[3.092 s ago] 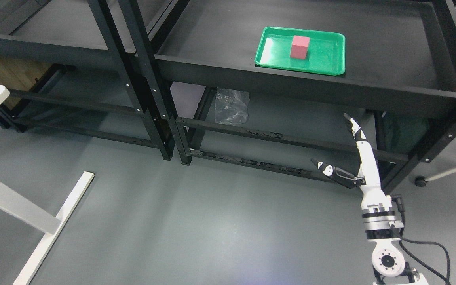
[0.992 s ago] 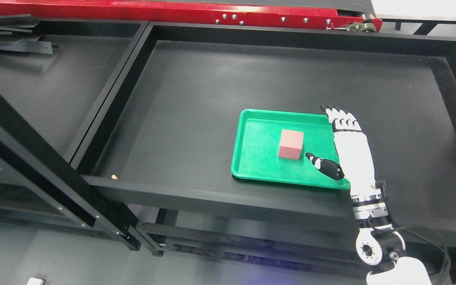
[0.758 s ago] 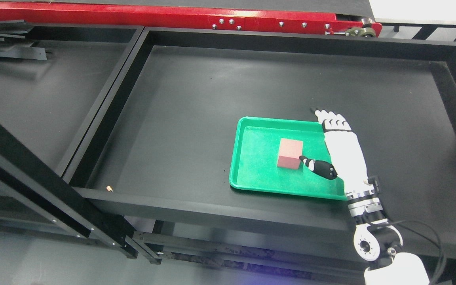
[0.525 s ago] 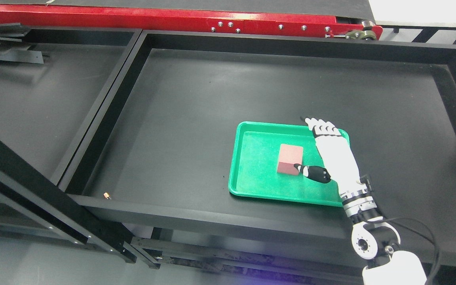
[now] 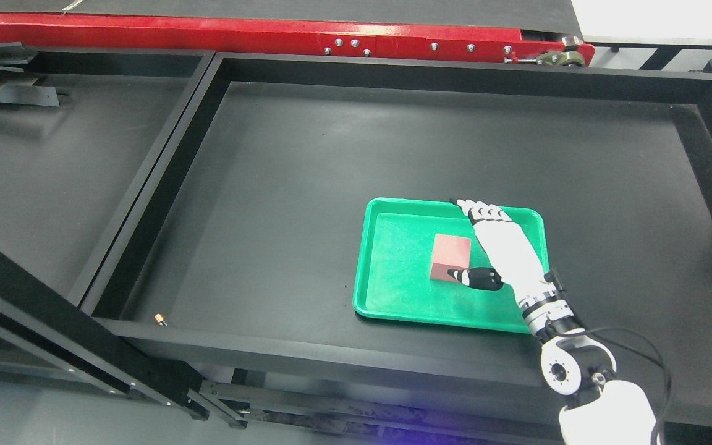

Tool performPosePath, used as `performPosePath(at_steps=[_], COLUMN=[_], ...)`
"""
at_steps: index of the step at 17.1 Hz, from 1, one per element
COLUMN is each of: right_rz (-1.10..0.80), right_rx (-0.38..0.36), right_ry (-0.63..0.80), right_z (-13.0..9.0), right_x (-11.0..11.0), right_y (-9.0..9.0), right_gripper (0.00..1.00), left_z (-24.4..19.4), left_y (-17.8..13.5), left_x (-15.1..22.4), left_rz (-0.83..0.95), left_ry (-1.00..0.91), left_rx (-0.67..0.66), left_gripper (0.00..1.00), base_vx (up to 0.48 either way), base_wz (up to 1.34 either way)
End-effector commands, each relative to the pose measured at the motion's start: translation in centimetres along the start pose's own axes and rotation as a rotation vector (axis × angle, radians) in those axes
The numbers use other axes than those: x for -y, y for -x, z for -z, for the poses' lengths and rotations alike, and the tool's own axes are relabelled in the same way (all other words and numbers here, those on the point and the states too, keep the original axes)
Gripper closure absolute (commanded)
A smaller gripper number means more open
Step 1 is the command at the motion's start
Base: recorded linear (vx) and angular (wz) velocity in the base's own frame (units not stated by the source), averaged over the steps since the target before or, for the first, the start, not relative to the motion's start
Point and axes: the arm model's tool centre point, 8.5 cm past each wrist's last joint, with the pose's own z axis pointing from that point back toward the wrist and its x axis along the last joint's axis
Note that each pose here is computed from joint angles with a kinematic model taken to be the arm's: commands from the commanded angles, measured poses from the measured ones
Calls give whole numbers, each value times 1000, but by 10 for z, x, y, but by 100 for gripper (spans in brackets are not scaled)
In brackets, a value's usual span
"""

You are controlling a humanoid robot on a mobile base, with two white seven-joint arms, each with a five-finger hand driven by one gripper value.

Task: Pick pink block from left shelf to tray
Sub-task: 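Move the right hand beside the pink cube in the green tray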

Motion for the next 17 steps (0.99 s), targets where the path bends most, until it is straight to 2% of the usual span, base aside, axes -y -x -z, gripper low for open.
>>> performPosePath(at_steps=[1, 7, 11, 17], right_rz=[-3, 2, 16, 17], right_rx=[-1, -8, -66, -65], right_ry=[-106, -185, -261, -267], right_z=[6, 4, 1, 2], right_x=[-21, -34, -51, -52], right_y=[5, 7, 15, 14], right_gripper=[5, 5, 5, 5], left_z=[-2, -2, -2, -2], left_y=[7, 7, 7, 7], left_x=[-10, -10, -10, -10], left_rz=[1, 1, 1, 1], left_ry=[-15, -15, -15, -15], left_rx=[-4, -4, -4, -4], left_gripper=[0, 0, 0, 0], base_vx=[36, 35, 33, 29], base_wz=[-7, -24, -49, -5])
